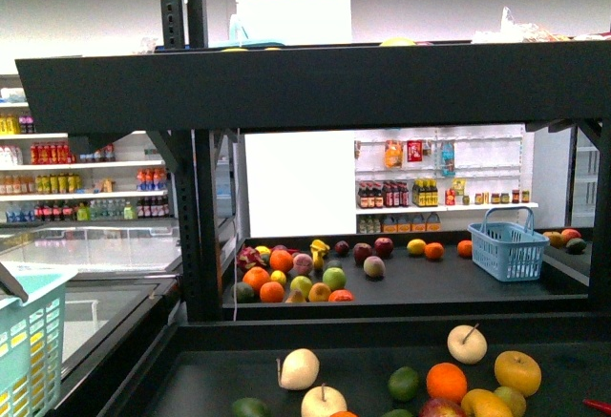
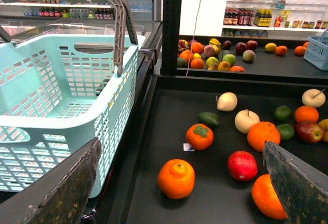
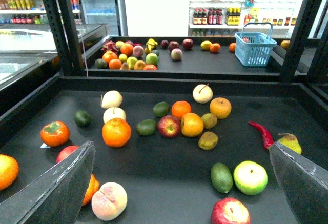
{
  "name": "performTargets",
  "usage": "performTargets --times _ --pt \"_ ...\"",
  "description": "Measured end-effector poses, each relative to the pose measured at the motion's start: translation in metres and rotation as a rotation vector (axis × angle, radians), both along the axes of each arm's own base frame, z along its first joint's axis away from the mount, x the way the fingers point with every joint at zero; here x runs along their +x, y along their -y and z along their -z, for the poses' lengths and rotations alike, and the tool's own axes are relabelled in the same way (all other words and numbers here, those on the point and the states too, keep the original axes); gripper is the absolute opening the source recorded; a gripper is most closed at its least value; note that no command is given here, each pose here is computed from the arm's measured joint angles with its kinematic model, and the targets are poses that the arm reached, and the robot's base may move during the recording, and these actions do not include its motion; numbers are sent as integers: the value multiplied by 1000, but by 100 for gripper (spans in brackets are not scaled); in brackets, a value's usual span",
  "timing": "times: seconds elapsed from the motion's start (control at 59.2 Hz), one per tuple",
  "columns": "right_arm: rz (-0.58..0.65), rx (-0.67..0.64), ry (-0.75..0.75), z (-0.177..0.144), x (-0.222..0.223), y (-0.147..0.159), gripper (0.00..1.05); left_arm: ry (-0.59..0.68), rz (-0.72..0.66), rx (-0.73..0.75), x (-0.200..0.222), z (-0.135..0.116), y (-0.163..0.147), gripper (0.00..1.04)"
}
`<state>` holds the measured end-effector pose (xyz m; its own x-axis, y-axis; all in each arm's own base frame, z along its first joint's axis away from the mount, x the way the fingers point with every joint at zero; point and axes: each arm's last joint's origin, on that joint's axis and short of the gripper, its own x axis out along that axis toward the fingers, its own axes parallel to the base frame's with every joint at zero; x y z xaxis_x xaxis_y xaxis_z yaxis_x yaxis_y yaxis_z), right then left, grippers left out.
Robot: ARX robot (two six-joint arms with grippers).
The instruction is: Pick lemon from shelf
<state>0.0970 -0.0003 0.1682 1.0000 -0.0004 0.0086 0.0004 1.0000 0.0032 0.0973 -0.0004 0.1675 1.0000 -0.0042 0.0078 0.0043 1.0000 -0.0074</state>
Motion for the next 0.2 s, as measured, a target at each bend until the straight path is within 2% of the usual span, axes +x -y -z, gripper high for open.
performTargets --times 0.203 --pt "0 0 0 0 0 0 102 0 0 0 0 0 0 97"
